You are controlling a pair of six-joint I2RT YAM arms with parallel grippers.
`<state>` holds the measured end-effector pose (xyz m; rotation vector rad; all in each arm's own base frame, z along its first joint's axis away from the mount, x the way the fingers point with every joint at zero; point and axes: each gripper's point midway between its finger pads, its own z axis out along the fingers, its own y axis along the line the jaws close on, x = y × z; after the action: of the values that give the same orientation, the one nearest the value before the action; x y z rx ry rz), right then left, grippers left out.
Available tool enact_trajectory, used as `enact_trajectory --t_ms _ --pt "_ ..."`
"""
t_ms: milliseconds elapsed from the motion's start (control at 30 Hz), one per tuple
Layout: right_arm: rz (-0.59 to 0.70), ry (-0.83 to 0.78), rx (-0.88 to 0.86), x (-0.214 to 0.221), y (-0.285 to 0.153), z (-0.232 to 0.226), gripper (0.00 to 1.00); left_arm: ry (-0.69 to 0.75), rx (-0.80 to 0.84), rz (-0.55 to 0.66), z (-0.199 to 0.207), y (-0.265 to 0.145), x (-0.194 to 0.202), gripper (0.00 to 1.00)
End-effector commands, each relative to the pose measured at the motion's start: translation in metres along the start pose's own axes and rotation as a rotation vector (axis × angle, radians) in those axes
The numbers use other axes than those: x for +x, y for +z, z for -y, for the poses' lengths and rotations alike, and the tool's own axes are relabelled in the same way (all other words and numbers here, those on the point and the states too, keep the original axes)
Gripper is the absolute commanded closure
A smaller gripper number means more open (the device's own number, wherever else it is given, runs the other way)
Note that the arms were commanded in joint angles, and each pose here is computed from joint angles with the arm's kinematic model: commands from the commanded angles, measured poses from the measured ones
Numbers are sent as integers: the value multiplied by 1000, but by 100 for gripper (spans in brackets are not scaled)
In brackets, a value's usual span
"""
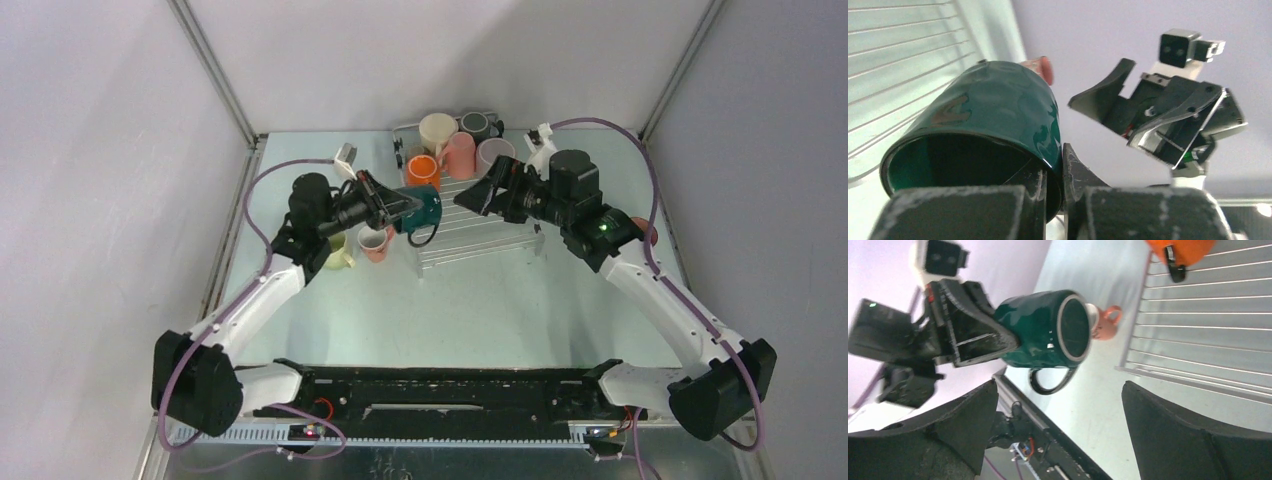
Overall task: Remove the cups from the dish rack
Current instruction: Place the cup at the center of the board.
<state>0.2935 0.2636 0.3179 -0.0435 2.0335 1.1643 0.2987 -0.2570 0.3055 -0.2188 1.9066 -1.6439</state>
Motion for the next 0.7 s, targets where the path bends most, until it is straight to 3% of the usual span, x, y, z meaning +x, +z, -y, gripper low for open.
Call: enact_trajectory --t_ms 0,267,400,667 --pt "39 -75 131 -5 -16 23 0 264 -86 44 26 -28 -10 100" --pt "42 -108 199 -5 -18 38 0 356 -476 72 -34 -83 -2 100" --pt "35 -123 215 -4 -16 42 0 360 -694 93 -68 -120 2 100" --pt "-2 -139 227 4 -9 50 0 297 -950 112 -117 -165 16 100"
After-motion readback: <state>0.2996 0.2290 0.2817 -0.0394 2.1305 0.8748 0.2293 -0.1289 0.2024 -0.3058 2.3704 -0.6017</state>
